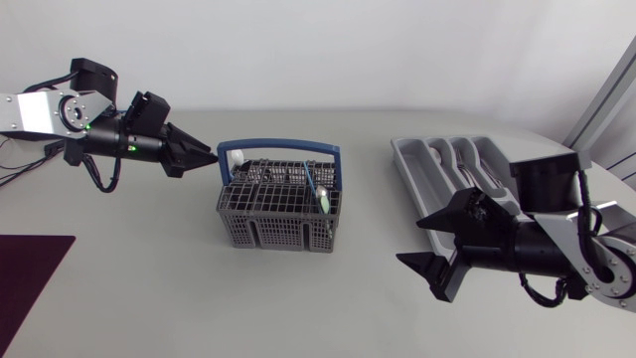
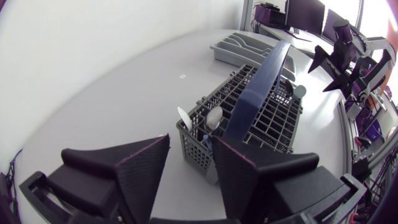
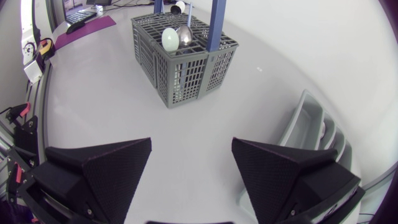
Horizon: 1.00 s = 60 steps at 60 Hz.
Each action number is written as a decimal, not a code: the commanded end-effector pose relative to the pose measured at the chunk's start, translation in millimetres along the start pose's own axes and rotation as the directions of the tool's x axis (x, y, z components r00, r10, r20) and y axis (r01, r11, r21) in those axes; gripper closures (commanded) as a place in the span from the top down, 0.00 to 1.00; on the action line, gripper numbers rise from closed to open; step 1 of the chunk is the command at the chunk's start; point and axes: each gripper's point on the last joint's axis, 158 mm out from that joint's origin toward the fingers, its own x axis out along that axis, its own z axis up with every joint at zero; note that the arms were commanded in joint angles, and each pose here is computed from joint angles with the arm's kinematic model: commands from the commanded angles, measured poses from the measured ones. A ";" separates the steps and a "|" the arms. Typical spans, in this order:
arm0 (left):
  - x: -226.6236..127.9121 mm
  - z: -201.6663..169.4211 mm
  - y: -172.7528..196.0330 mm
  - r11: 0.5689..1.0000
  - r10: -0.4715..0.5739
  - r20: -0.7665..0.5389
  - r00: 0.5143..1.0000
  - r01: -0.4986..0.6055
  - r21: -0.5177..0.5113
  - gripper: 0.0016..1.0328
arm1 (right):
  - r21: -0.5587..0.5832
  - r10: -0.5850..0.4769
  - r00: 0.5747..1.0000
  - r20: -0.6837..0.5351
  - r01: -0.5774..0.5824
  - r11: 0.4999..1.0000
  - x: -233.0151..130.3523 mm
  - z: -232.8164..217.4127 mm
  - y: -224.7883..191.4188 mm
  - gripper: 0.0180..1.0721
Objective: Unload the cutlery basket into the drawer organizer.
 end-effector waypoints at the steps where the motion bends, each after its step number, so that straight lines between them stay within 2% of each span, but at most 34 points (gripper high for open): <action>1: 5.1 9.4 2.3 0.999 -0.020 0.025 0.999 0.019 0.029 0.30 | -0.001 0.014 1.000 -0.019 -0.014 1.000 5.3 -11.3 3.2 0.88; 27: 5.5 14.0 -7.6 0.997 -0.076 0.059 0.995 0.075 0.025 0.22 | 0.006 0.016 1.000 -0.024 -0.016 1.000 8.8 -18.6 4.2 0.88; 60: 6.3 8.3 -14.4 0.990 -0.135 0.005 0.991 0.135 -0.030 0.10 | 0.004 0.017 1.000 -0.018 -0.016 1.000 8.4 -20.8 6.4 0.88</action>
